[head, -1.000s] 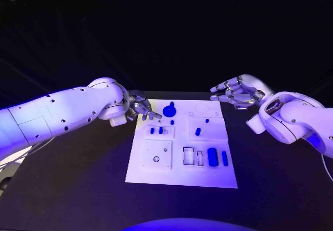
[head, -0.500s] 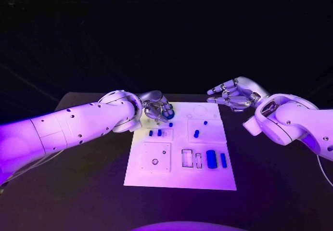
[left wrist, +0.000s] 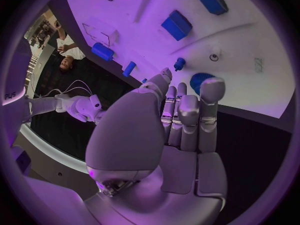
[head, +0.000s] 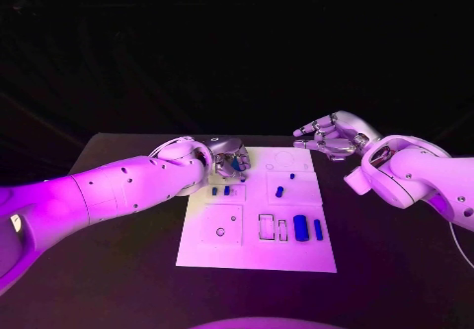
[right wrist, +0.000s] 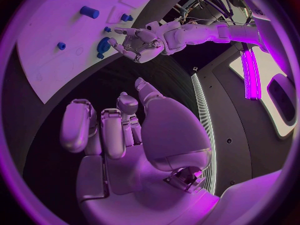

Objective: Assemble the parts on the task board

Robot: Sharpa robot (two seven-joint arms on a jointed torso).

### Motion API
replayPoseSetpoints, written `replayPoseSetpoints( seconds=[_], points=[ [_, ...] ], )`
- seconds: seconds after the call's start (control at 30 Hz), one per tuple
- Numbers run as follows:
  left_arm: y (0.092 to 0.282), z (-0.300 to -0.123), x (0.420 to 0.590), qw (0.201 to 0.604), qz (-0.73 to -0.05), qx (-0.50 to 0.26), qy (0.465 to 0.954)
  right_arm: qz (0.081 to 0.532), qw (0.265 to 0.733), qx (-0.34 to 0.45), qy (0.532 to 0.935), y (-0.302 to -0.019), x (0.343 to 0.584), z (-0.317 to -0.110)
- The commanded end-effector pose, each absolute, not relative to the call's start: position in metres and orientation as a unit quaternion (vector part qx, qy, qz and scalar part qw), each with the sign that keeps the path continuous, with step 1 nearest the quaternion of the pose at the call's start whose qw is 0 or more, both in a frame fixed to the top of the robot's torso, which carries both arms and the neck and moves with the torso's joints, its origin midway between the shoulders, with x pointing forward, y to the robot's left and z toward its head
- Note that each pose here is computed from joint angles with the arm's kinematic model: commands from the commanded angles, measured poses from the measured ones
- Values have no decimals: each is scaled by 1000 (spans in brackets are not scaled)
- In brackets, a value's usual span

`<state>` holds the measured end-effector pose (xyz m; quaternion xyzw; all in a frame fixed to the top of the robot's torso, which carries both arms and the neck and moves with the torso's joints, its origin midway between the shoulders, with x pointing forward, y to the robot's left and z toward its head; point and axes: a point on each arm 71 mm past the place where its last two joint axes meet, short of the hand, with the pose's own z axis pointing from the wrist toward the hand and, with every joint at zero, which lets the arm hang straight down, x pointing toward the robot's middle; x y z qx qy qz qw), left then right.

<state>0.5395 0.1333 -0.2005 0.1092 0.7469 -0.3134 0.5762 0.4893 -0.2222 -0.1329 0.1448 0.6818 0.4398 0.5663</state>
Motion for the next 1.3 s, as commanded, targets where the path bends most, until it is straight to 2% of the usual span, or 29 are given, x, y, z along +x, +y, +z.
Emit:
replayPoseSetpoints(
  seconds=[0.03,1.3],
  points=[
    [130,-204,539,579,-294,140,747,443,564,138,683,-221,489,-133],
    [121,-219,542,540,-248,153,789,445,562,136,684,-219,489,-133]
  ],
)
